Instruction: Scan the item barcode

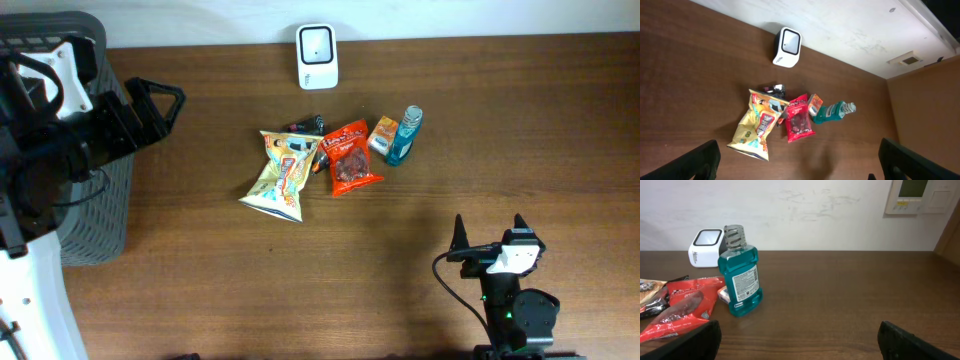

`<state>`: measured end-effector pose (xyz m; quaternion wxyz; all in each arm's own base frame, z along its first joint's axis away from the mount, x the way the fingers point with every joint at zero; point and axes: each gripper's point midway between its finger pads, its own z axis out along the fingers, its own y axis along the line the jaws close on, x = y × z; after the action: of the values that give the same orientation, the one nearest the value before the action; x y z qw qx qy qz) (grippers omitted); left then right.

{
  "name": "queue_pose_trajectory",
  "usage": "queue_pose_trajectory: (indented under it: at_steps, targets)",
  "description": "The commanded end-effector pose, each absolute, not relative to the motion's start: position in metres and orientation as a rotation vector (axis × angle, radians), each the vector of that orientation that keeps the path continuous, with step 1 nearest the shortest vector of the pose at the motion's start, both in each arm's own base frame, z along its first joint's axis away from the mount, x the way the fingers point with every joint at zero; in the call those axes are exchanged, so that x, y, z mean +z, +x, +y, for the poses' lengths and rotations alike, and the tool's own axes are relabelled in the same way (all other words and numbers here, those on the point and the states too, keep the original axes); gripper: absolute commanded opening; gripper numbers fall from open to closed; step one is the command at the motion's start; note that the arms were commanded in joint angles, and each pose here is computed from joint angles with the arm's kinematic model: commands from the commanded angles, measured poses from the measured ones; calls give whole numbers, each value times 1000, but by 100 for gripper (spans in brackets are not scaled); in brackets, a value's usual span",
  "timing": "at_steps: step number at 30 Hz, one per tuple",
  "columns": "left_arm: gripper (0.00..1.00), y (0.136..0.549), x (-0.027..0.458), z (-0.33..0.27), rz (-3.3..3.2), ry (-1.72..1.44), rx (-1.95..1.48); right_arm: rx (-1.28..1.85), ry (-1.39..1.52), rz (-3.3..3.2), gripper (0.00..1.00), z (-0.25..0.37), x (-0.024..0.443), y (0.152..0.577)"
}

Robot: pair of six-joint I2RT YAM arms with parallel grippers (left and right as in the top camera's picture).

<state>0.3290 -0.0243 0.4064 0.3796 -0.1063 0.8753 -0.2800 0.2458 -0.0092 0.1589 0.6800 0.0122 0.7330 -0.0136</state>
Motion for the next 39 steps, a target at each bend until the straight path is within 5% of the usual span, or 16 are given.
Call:
queue_pose_trajectory:
  at_steps: [1, 27, 30, 33, 39]
  targets:
    - [99, 328, 409, -28, 2229, -234, -721, -41, 39, 1650, 98, -12, 155, 246]
    - [99, 328, 409, -28, 2229, -234, -721, -42, 39, 1639, 98, -12, 158, 246]
    - [99, 328, 409, -28, 2229, -234, -721, 177, 9, 1519, 98, 14, 188, 245]
    - [99, 328, 409, -28, 2229, -234, -721, 762, -187, 1468, 98, 92, 211, 215]
    - [99, 328, 409, -28, 2229, -234, -721, 724, -180, 1072, 98, 78, 318, 184]
